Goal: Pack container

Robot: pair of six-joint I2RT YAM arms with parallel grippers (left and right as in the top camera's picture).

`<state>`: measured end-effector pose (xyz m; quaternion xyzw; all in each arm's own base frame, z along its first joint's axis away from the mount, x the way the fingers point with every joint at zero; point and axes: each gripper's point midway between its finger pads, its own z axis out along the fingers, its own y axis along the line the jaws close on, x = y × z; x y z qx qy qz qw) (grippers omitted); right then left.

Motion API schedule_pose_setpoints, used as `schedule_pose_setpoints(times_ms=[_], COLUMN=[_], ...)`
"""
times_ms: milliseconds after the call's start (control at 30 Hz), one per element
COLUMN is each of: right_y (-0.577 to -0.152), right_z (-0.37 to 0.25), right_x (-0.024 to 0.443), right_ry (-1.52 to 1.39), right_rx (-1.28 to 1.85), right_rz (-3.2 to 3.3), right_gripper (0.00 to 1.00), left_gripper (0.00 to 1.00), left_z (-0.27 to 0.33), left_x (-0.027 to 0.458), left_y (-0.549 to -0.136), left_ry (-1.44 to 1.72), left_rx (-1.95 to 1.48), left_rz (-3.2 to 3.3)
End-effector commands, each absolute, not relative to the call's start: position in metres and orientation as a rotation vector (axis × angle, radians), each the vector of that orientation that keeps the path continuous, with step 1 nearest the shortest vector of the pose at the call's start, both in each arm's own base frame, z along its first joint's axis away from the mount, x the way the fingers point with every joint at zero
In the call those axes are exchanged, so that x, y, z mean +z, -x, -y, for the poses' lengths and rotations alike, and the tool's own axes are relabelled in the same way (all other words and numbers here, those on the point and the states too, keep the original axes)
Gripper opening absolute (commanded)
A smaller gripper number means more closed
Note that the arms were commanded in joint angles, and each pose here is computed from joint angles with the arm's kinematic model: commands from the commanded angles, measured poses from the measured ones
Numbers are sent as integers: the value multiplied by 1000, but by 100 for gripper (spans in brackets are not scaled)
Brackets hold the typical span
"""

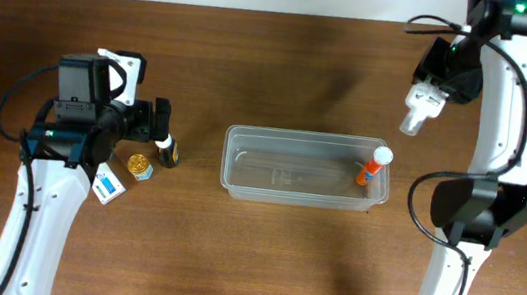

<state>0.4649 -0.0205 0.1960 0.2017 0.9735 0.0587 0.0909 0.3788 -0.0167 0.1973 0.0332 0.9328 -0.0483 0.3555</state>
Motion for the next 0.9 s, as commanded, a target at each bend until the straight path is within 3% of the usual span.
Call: schedule_pose_setpoints(times_ms=[0,500,867], right_y=[-463,-405,-329], right_z=[-4,-100,-100], right_x=[248,328,275], right_ry=[-185,242,419], right_rx=[133,130,50], right_rz=[-2798,-2633,-2879], right_gripper=[56,57,57], left_gripper=[99,99,99], left_z=[19,20,20], left_x=[206,205,205], left_y=[-383,-381,-381], left_ry=[-85,-84,-84], left_rx=[-144,-145,-145], left_rz=[-2387,-2395,-2394])
